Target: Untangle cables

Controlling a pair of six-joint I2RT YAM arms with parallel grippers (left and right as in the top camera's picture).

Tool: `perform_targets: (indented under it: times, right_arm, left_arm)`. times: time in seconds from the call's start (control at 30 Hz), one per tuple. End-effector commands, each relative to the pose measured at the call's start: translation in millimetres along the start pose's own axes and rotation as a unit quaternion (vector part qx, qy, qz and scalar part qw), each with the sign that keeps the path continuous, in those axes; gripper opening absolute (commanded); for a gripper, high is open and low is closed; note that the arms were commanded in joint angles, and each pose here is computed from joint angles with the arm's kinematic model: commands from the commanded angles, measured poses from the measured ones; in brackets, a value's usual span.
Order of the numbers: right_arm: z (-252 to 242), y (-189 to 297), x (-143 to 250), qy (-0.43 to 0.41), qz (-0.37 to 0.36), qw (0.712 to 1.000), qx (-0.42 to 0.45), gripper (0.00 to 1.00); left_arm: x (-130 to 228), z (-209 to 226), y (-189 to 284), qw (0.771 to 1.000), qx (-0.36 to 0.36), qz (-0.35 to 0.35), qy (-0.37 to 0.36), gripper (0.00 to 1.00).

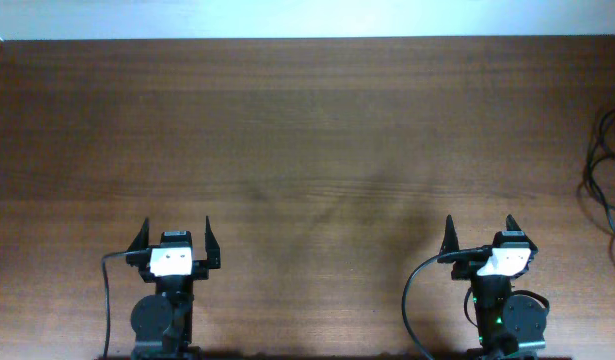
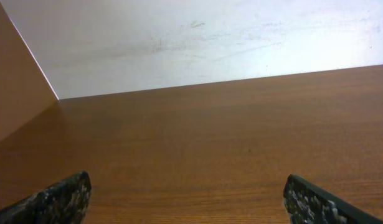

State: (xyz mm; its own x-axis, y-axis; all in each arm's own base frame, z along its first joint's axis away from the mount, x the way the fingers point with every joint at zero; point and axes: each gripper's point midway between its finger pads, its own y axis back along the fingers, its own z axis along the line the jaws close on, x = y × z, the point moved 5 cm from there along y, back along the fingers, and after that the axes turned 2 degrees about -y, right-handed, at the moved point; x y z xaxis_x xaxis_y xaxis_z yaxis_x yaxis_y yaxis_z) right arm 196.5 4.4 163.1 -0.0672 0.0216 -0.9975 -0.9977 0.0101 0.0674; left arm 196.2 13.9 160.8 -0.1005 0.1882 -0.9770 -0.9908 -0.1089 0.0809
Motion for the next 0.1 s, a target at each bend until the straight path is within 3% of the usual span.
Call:
perform_targets:
  times: [0.0, 0.07]
  right_arm:
    - [-1.0, 0.2, 2.4, 0.001, 0.002, 1.0, 0.002, 0.99]
    - [-1.0, 0.2, 2.4, 0.001, 0.002, 1.0, 0.002, 0.99]
  left_arm:
    - [0.5, -0.3, 0.3, 1.0, 0.002, -0.001, 0.006, 0.99]
    - [0.6, -0.3, 0.3, 1.0, 0.002, 0.0, 0.006, 0.99]
